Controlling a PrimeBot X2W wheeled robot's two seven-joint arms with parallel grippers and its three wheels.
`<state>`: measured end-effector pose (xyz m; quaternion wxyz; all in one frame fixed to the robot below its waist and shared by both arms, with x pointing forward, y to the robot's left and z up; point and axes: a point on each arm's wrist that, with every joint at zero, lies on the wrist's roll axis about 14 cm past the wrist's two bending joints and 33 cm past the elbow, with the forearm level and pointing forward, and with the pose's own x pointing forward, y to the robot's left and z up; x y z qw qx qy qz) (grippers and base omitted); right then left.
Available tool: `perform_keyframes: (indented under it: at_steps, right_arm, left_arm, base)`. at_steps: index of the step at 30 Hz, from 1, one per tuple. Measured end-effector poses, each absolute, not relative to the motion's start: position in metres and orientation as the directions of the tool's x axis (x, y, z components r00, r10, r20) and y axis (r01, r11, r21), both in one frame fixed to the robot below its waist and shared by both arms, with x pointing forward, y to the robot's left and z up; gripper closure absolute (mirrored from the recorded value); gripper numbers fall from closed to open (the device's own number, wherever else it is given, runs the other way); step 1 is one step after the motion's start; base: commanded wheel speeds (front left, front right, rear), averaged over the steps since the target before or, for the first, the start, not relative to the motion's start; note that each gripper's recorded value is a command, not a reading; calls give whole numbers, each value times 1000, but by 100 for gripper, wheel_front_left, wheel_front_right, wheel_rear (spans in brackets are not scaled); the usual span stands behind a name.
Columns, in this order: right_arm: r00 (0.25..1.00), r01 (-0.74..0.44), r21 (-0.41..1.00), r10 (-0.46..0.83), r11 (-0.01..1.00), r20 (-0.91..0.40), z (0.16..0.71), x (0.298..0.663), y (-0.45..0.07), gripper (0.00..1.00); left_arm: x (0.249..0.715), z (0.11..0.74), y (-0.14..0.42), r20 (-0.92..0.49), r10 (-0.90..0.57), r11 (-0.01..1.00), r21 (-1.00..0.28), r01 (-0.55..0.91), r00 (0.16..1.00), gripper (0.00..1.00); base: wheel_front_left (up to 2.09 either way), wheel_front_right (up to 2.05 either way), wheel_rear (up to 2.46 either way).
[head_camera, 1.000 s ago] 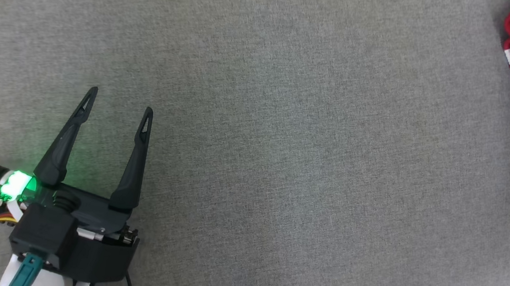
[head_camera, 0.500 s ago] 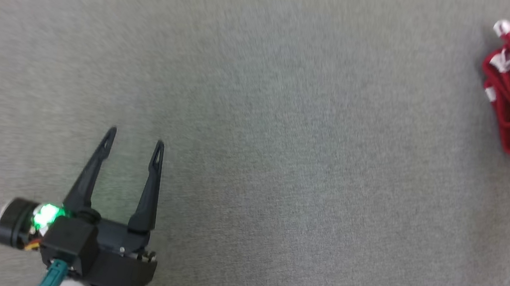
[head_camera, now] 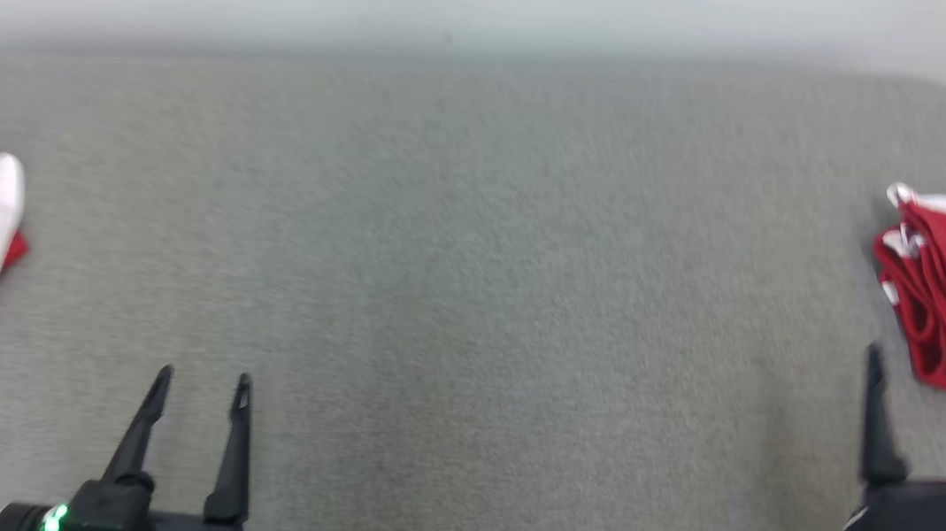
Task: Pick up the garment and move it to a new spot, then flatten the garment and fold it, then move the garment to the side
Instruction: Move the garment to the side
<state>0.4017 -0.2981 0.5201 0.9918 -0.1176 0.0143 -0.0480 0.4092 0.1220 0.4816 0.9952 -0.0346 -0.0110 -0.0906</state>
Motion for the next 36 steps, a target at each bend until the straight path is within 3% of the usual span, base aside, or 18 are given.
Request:
perform_keyframes:
  at_steps: [14, 36]
  right_arm:
    - [1000, -3, -22, 3, 1000, 6, 508, 364, -223, 0]
    - [999, 39, 9, -39, 999, -38, 483, 344, -223, 0]
  left_arm:
    - [354, 481, 194, 3, 48, 996, -71, -48, 999, 0]
    - [338, 478, 182, -4, -9, 998, -55, 8, 1000, 0]
  base:
    - [0, 0, 0]
    - [0, 0, 0]
